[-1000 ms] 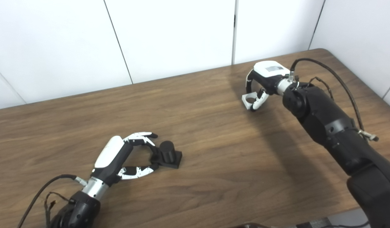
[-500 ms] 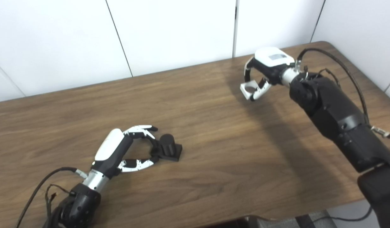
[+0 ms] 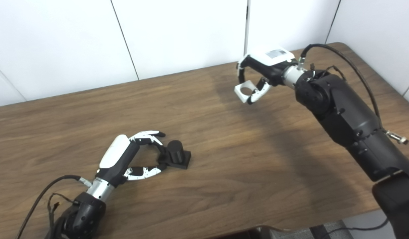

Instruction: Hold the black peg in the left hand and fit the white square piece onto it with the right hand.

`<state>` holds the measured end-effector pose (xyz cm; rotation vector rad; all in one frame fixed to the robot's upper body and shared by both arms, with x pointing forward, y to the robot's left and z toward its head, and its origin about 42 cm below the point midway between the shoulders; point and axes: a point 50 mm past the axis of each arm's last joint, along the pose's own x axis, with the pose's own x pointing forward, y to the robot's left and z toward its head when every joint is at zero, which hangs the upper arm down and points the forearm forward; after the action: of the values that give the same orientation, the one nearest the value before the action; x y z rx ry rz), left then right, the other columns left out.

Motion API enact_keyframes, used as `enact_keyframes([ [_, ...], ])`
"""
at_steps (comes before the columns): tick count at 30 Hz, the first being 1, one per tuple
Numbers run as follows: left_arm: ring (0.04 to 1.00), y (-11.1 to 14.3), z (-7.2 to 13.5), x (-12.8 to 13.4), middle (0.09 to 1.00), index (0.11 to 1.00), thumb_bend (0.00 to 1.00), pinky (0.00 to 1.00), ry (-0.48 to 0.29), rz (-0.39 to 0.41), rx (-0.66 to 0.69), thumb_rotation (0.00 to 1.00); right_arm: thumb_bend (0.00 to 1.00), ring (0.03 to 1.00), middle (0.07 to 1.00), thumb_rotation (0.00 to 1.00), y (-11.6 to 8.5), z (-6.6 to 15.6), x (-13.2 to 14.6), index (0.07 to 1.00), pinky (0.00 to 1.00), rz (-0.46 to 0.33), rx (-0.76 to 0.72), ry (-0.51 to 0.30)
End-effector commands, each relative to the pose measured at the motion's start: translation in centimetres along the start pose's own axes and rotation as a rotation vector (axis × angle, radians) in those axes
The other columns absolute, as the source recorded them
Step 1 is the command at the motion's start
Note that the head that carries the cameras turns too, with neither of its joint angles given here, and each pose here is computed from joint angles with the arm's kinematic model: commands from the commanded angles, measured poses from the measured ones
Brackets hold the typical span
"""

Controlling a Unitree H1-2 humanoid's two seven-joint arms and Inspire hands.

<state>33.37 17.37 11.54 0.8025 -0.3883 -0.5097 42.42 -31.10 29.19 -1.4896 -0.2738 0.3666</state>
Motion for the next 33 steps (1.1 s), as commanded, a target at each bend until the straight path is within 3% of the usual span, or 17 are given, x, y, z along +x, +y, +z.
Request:
enact_keyframes([
  [1,0.814,-1.8,-1.9,-1.9,0.789,0.49,0.52,0.67,0.121,-0.099,0.007,0.07,0.52,0.866,0.791,0.14,-3.6,1.6,0.5,0.483,0.81,-0.081,-0.04,-0.089],
  [14,0.816,-1.9,-1.6,-1.6,0.787,0.489,0.52,0.67,0.121,-0.098,0.009,0.07,0.52,0.89,0.802,0.14,-4.8,7.4,0.3,0.481,0.8,-0.045,0.052,-0.265],
  [33,0.814,-2.9,-0.7,-0.5,0.788,0.489,0.52,0.67,0.112,-0.09,0.011,0.07,0.52,0.873,0.794,0.15,-4.3,11.4,0.4,0.48,0.77,0.009,0.13,-0.458],
])
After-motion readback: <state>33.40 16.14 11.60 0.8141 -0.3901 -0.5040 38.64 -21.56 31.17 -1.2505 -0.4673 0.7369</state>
